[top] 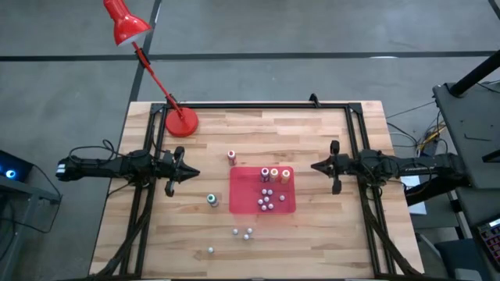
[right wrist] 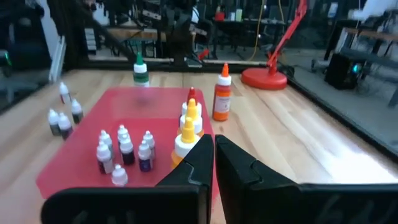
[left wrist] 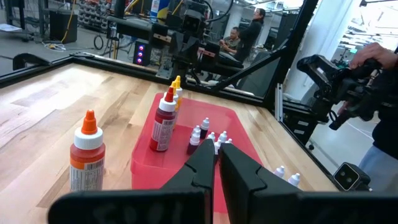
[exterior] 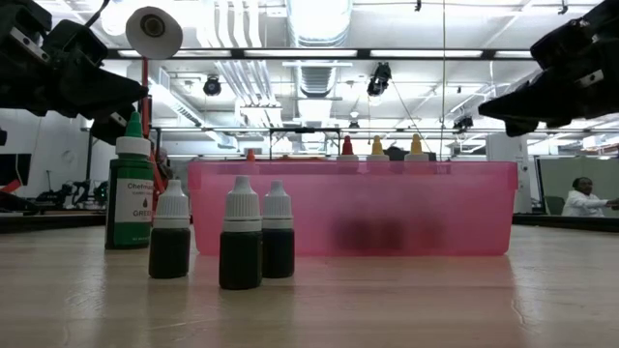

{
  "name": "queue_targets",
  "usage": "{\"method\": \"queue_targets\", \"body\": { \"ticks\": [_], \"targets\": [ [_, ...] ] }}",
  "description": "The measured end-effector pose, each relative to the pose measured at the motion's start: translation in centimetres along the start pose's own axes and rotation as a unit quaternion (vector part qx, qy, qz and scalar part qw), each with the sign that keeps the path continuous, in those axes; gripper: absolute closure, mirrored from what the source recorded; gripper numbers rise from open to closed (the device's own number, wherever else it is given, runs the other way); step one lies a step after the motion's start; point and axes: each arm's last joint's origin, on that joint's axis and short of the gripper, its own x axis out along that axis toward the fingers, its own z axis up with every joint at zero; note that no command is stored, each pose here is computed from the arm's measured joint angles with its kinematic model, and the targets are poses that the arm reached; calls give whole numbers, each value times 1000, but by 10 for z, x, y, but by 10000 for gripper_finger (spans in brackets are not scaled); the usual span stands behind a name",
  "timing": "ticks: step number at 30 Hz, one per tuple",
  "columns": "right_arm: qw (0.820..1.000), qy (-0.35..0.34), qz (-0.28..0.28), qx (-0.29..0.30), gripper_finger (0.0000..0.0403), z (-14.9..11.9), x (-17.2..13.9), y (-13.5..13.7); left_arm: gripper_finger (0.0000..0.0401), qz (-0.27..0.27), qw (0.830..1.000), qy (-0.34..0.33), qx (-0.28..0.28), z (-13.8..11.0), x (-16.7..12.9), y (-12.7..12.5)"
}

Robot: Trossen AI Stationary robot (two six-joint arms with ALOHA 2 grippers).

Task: Pick & Place food coloring
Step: Put the large orange food coloring bottle into the container

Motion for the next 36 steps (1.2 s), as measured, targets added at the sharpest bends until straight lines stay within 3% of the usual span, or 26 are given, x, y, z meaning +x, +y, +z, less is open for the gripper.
{"method": "queue_targets", "body": {
  "ticks": [8,36],
  "targets": [
    [1000,15,1,-27,394,-3,-3,0,401,0,1000,0,0,0,0,0],
    [997,-76,0,-20,394,10,-15,-1,401,0,1000,0,0,0,0,0]
  ]
}}
